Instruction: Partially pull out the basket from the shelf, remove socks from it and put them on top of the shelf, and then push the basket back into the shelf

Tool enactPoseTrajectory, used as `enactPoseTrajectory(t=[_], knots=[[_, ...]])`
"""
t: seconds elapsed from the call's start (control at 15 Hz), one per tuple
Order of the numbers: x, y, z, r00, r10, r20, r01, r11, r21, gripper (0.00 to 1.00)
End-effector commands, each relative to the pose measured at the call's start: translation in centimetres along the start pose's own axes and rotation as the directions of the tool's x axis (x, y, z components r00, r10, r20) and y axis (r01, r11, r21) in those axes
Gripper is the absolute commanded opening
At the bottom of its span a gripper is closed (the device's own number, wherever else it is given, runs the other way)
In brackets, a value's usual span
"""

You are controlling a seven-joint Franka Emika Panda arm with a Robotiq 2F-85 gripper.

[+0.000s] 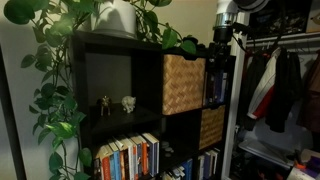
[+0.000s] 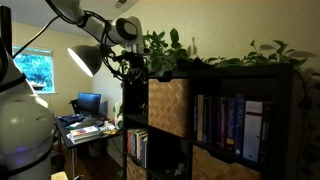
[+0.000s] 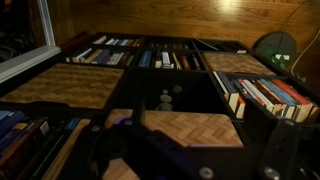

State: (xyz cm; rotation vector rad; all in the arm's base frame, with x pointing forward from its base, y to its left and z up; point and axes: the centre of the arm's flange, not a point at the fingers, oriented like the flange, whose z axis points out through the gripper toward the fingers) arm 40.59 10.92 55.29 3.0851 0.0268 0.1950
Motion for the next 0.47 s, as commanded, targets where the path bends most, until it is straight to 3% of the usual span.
enactPoseTrajectory(t=[0.0, 0.4], knots=[[-1.8, 0.4, -1.3, 0.998, -0.007, 0.058, 0.005, 1.0, 0.03, 1.0], [-1.2, 0.1, -0.3, 0.998, 0.003, 0.058, -0.003, 1.0, 0.003, 1.0]])
